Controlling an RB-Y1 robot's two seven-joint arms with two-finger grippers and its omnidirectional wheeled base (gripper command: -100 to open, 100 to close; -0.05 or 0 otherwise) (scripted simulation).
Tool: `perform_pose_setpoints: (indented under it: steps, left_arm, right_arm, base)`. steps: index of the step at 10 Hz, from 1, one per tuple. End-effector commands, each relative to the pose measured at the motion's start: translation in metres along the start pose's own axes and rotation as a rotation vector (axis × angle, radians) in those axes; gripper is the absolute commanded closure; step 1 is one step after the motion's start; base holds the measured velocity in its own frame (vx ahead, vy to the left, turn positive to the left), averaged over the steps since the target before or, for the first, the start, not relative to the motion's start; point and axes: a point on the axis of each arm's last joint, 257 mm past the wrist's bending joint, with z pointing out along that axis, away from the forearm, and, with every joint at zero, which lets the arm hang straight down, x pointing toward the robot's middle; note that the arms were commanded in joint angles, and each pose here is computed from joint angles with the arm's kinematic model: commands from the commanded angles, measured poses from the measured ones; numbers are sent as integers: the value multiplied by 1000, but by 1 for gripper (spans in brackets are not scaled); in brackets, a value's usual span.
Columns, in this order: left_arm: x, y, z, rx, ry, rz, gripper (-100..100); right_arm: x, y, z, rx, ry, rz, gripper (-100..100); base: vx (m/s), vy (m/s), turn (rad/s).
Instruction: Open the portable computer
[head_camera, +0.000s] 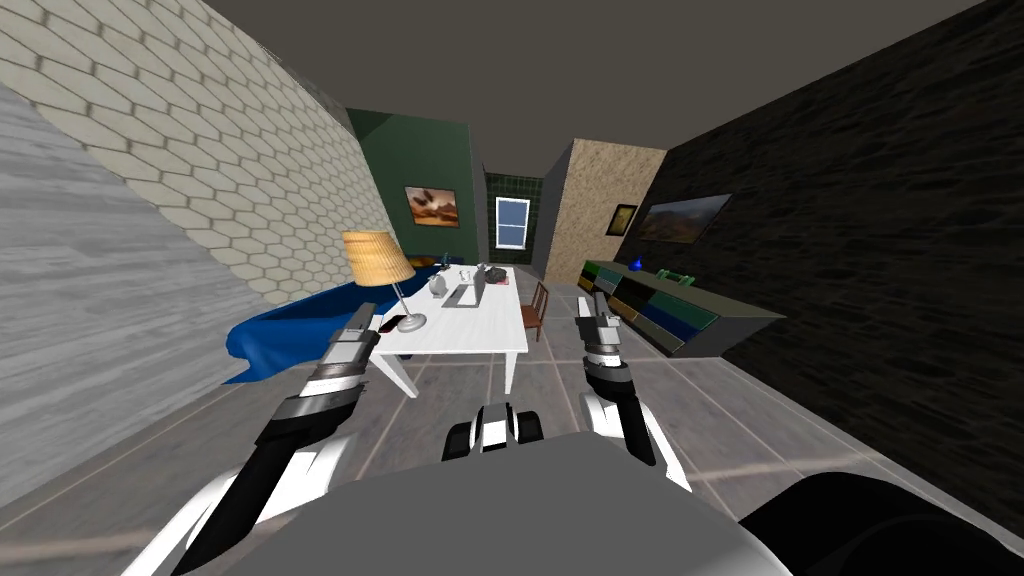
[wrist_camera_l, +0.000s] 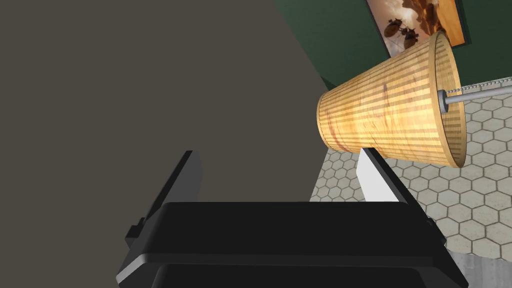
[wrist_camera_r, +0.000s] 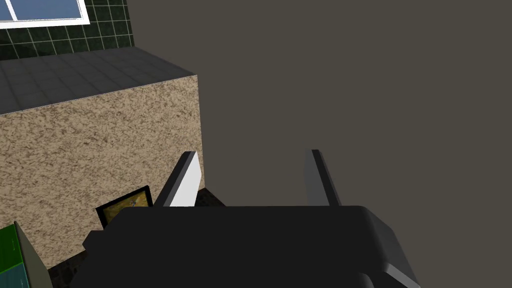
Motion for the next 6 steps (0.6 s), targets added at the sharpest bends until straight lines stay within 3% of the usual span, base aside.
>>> perform_pose_setpoints:
  steps: [1,6]
  left_arm:
    - [-15,20,2,-40,5,32,-100]
    - [-60,66,4,-136,-11,97,-100]
  right_arm:
    - [0,0,0,0,0,0,0]
    - [0,0,0,0,0,0,0]
  base:
    - [-72,-140,-324]
    - [-38,-149,-281]
